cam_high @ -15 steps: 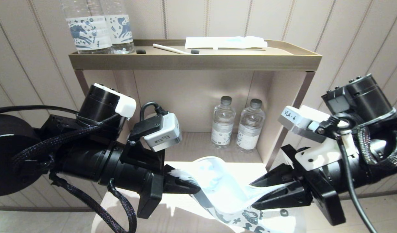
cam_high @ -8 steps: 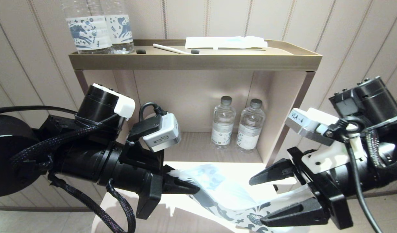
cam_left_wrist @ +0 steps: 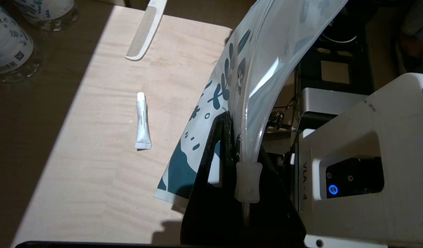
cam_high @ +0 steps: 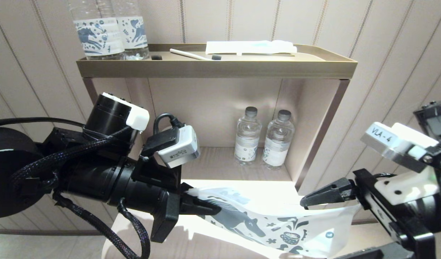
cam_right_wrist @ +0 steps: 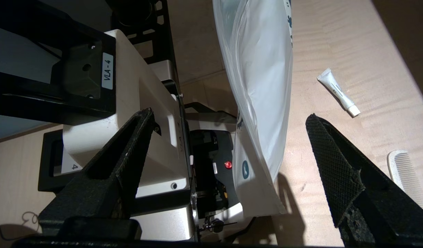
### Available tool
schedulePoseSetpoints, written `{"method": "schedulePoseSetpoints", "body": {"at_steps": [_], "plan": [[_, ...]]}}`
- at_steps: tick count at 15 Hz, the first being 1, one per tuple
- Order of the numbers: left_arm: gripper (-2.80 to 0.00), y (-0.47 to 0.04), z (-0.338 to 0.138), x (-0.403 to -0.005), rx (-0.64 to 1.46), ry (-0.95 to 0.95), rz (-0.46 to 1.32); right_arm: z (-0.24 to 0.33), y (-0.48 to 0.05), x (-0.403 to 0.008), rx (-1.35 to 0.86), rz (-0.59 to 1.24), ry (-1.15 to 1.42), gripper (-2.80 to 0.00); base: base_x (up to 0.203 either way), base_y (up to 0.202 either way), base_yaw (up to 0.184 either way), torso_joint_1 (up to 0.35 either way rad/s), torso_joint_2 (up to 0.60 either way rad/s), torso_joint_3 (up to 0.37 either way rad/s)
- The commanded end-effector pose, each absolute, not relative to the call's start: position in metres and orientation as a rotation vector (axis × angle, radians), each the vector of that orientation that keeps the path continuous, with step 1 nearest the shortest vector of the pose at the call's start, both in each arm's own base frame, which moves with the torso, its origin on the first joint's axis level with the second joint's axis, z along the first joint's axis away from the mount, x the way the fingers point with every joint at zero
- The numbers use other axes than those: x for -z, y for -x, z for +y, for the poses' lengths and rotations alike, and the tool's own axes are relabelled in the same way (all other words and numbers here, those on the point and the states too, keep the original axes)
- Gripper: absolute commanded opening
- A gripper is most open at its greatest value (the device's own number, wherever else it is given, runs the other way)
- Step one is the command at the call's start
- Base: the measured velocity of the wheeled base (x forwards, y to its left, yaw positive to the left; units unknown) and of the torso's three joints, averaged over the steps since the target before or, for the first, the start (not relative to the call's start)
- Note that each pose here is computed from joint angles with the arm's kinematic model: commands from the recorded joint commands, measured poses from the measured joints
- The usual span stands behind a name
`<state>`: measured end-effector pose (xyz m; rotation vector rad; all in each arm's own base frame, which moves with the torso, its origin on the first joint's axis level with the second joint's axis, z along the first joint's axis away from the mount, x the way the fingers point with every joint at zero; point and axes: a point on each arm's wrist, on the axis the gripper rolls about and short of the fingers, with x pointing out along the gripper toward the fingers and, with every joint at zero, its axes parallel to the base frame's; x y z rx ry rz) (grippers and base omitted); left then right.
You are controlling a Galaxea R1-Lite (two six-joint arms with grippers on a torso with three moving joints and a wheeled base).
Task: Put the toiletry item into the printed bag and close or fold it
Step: Pick up the toothpaste
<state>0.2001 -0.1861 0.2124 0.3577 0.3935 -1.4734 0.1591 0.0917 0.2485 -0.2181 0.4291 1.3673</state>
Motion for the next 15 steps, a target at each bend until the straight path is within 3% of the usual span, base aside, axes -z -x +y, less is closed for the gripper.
{"method": "schedulePoseSetpoints", "body": {"at_steps": [1, 15], "plan": [[-2.80, -0.200, -0.186, -0.212, 1.476, -0.357, 0.392, 0.087, -0.153, -0.250, -1.363, 0.413, 0.220, 0.00, 0.000, 0.000, 0.000, 0.000, 0.00, 0.000], [-2.80, -0.216, -0.161, -0.201, 1.376, -0.321, 0.445, 0.031, -0.103, -0.247, -1.067, 0.353, 0.137, 0.00, 0.000, 0.000, 0.000, 0.000, 0.00, 0.000]]}}
